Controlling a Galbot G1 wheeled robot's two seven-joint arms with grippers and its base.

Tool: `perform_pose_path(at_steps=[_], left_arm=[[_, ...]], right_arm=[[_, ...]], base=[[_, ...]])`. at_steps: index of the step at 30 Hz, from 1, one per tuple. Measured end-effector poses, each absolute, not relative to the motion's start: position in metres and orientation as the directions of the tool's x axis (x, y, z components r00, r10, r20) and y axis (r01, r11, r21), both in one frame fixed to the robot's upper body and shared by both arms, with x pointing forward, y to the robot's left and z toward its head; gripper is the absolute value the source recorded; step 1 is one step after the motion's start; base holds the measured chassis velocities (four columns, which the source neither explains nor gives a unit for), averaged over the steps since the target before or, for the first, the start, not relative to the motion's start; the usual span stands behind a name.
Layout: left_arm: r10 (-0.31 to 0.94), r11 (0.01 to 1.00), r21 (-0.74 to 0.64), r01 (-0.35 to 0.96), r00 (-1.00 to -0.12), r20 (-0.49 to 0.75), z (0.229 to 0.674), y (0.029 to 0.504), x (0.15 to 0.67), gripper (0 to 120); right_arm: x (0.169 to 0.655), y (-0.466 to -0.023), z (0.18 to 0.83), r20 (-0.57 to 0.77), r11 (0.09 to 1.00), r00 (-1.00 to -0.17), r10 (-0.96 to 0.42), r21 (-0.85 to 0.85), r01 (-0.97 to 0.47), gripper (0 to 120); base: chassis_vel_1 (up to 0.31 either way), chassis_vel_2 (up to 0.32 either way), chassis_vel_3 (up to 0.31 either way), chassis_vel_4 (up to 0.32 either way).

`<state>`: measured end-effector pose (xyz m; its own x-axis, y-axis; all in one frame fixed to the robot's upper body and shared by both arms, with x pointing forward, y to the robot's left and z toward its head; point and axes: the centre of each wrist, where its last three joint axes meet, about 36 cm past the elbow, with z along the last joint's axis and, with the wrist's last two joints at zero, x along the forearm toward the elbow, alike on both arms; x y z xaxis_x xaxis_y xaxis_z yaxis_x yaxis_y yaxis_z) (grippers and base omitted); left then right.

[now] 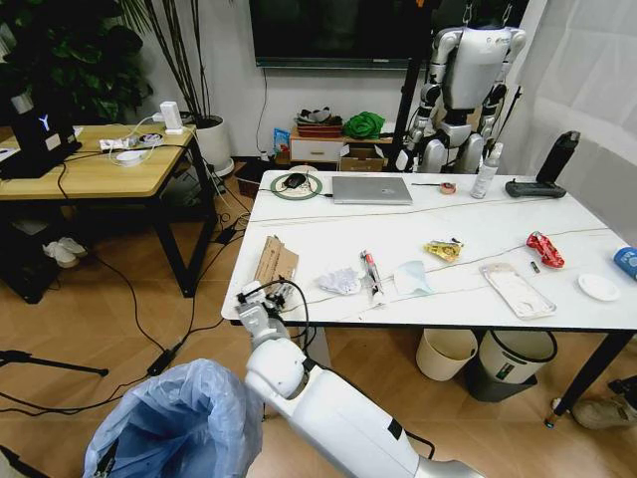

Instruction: Pick up the trash bin and place the trash from the table into it.

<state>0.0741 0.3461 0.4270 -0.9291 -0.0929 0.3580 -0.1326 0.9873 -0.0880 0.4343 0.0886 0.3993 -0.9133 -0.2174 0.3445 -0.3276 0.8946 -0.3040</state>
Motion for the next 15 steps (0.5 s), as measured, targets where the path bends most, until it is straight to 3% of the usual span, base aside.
perform_pose_path(at_steps=[3,15], left_arm=[[-0.091,0.988,-0.088,-0.130,-0.930,0.356,0.427,0.347,0.075,0],[-0.088,0.987,-0.093,-0.129,-0.930,0.357,0.423,0.348,0.078,0]], right_arm=[[0.428,0.088,0.400,0.350,0.899,-0.909,-0.228,-0.284,-0.335,63],[0.419,0.086,0.410,0.337,0.911,-0.900,-0.277,-0.206,-0.357,23]], base=[[0.000,0.000,0.000,0.000],[0.000,0.000,0.000,0.000]])
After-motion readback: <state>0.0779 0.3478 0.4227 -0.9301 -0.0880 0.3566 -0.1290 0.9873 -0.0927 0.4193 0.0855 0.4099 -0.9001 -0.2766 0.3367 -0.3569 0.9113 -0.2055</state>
